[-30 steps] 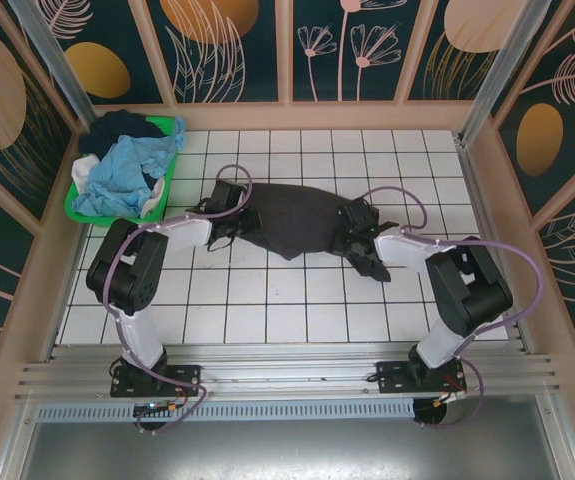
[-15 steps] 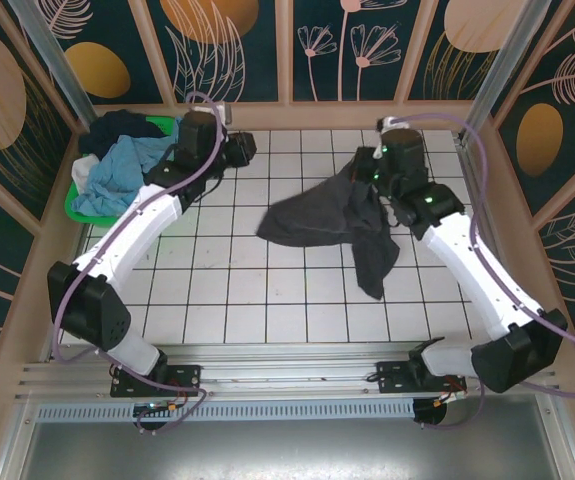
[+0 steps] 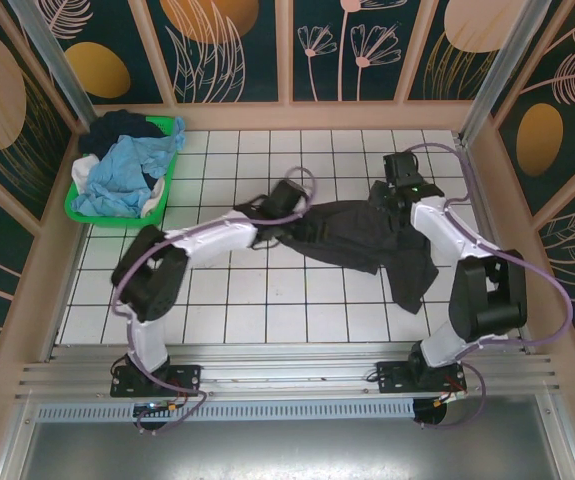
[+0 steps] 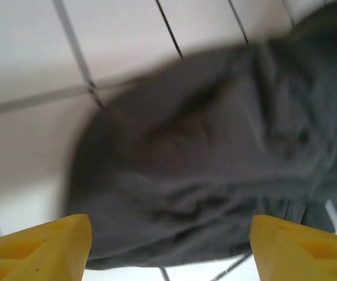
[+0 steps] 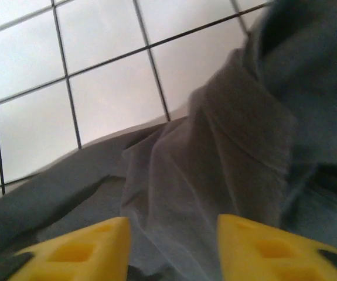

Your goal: Fold and stack the t-shirts

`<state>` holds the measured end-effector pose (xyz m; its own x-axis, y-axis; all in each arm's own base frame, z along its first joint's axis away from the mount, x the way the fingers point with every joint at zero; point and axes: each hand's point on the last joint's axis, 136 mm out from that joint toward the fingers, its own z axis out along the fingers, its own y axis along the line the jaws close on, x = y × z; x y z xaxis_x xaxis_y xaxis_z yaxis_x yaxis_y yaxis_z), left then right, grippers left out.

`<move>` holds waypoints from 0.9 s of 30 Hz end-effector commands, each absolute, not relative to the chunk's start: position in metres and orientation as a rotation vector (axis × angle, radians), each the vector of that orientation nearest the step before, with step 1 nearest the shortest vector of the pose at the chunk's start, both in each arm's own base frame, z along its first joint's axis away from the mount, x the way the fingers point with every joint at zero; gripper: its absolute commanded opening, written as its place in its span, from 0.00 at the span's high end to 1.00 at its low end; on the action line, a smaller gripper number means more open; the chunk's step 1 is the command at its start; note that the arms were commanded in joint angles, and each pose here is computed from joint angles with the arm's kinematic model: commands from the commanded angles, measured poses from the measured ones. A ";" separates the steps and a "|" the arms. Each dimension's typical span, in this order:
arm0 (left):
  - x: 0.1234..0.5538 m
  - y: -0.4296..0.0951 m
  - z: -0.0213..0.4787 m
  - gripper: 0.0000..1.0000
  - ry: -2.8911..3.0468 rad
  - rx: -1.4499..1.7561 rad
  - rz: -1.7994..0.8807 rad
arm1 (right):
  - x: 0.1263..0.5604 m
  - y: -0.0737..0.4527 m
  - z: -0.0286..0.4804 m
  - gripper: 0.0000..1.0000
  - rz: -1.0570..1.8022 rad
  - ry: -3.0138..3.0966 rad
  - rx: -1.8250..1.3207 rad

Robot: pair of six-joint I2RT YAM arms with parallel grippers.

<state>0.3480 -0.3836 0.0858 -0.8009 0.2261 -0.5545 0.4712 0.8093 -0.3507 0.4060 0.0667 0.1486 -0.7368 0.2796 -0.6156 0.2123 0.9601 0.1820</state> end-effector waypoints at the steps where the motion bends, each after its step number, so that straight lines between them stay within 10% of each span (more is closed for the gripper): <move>1: 0.354 -0.417 0.091 0.19 2.412 0.660 -0.644 | 0.374 0.044 0.164 0.48 0.110 2.377 0.447; 6: 0.370 -0.431 0.048 0.22 2.462 0.697 -0.555 | 0.337 0.054 0.148 0.46 0.277 2.372 0.467; 10: 0.381 -0.423 0.028 0.72 2.514 0.674 -0.466 | 0.318 0.054 0.126 0.47 0.300 2.410 0.501; 14: 0.389 -0.392 0.027 1.00 2.561 0.567 -0.560 | 0.309 0.056 0.112 0.47 0.335 2.423 0.520; 27: 0.391 -0.291 0.078 1.00 2.499 0.340 -0.556 | 0.346 0.157 0.082 0.47 0.529 2.522 0.224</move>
